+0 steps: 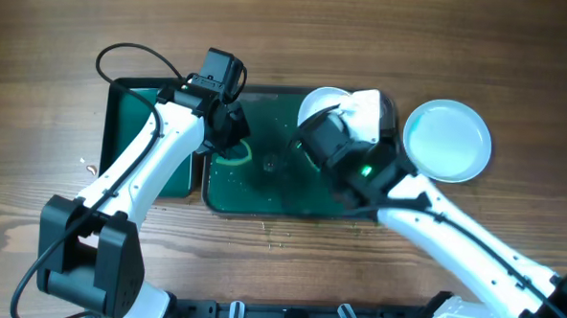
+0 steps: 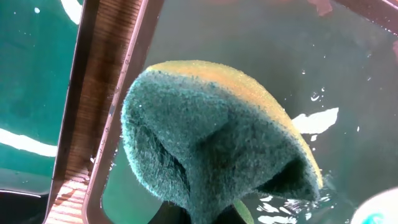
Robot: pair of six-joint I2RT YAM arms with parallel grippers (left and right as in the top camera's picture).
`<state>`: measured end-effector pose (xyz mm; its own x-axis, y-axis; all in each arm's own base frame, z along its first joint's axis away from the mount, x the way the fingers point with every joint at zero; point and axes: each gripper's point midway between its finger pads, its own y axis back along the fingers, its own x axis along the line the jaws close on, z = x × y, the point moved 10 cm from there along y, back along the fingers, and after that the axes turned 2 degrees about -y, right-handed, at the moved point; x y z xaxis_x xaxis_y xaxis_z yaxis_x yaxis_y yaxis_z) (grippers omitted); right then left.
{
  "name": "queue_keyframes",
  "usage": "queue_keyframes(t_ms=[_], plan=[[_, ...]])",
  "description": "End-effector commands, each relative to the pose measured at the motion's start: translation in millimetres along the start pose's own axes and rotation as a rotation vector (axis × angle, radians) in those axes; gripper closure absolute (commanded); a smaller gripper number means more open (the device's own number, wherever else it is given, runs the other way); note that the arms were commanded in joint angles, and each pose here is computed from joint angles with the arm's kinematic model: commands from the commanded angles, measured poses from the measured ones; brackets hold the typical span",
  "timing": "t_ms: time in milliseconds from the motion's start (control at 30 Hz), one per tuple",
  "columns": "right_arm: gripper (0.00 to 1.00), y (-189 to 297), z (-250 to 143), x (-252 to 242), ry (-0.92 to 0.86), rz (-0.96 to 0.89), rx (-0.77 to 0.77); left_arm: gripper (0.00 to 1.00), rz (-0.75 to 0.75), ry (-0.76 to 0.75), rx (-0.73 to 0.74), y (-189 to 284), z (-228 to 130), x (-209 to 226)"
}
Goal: Clean dirty plates on tray and stack at the side
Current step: 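Lift the scrubbed plate with the right gripper and carry it right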
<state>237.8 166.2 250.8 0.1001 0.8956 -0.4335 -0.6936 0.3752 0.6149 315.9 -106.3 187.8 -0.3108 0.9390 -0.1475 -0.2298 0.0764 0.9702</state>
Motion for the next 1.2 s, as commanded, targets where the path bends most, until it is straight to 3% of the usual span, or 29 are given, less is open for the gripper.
queue_keyframes(t_ms=[0,300,700,1167], plan=[[0.95,22.0,3.3,-5.1,0.020,-0.151,-0.170,0.96,-0.005,-0.019,0.008,-1.3,-1.2,0.0],[0.96,39.6,1.8,-7.4,0.099,-0.279,-0.293,0.96,-0.005,-0.019,0.008,-1.3,-1.2,0.0],[0.96,40.5,2.9,-7.9,0.154,-0.303,-0.299,0.96,-0.005,-0.019,0.008,-1.3,-1.2,0.0],[0.96,37.0,0.1,8.8,0.147,-0.107,-0.210,0.96,-0.003,-0.019,0.011,-1.3,-1.7,0.3]])
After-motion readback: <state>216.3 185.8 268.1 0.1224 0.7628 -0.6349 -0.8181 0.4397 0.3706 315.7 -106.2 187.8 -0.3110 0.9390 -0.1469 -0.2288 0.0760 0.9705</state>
